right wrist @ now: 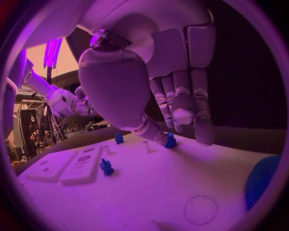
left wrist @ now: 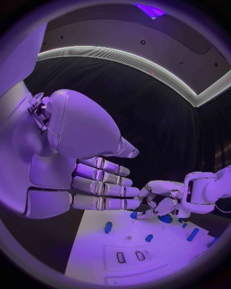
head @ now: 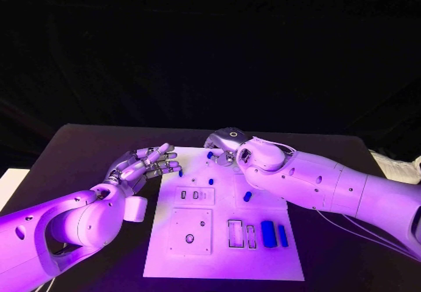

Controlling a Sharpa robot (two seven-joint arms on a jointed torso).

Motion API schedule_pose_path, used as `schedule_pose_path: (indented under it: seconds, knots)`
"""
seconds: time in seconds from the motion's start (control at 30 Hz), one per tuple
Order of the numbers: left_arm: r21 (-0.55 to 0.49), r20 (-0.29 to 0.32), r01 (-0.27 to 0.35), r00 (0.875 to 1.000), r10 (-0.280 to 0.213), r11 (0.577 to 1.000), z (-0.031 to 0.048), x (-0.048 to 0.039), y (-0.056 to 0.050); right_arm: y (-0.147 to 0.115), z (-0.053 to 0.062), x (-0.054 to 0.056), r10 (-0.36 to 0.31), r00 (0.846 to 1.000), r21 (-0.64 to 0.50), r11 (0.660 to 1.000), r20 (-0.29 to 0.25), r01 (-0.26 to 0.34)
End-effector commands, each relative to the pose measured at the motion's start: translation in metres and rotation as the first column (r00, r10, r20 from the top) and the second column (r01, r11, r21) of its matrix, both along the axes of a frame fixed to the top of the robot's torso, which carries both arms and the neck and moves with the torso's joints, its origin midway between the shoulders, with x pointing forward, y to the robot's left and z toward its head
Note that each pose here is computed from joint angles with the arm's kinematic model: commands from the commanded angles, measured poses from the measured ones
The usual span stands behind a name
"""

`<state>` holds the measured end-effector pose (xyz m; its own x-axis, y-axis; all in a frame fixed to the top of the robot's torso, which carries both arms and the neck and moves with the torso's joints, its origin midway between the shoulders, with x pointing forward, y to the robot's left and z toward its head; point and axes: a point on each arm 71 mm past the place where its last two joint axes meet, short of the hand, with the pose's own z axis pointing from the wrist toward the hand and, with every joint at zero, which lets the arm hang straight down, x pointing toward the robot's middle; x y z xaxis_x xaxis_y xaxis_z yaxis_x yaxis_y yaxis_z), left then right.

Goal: Assemble the parts on the task board

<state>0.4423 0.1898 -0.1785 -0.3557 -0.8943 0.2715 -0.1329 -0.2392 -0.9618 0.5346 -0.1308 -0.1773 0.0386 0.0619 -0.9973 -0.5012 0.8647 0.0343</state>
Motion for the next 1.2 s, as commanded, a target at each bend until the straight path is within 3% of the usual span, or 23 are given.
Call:
schedule_pose_path:
  seconds: [0.03, 0.3, 0.5, 0.63, 0.73, 1.2]
  knots:
    - [-0.013, 0.005, 0.013, 1.0, -0.013, 1.0, 0.0016, 0.0001, -0.001, -0.002, 0.002, -0.002, -0.002, 1.0, 0.013, 1.0, 0.002, 0.002]
    - [-0.013, 0.002, 0.006, 1.0, -0.006, 1.0, 0.0012, 0.0005, 0.002, -0.027, 0.016, -0.019, -0.024, 1.0, 0.113, 0.993, -0.005, 0.025]
    - [-0.014, 0.0, 0.005, 1.0, -0.005, 1.0, 0.0013, -0.0001, 0.004, -0.067, 0.024, -0.024, -0.122, 0.984, 0.204, 0.968, -0.133, 0.147]
    - [-0.014, -0.001, 0.005, 1.0, -0.005, 1.0, 0.0013, -0.0002, 0.004, -0.093, 0.022, -0.024, -0.178, 0.96, 0.216, 0.95, -0.217, 0.225]
    - [-0.014, -0.001, 0.006, 1.0, -0.006, 1.0, 0.0012, -0.0001, 0.005, -0.107, 0.019, -0.023, -0.212, 0.944, 0.209, 0.941, -0.251, 0.267]
    - [-0.017, -0.003, 0.012, 1.0, -0.012, 1.0, 0.0005, 0.0003, 0.002, -0.123, 0.0, -0.02, -0.282, 0.909, 0.102, 0.94, -0.307, 0.326]
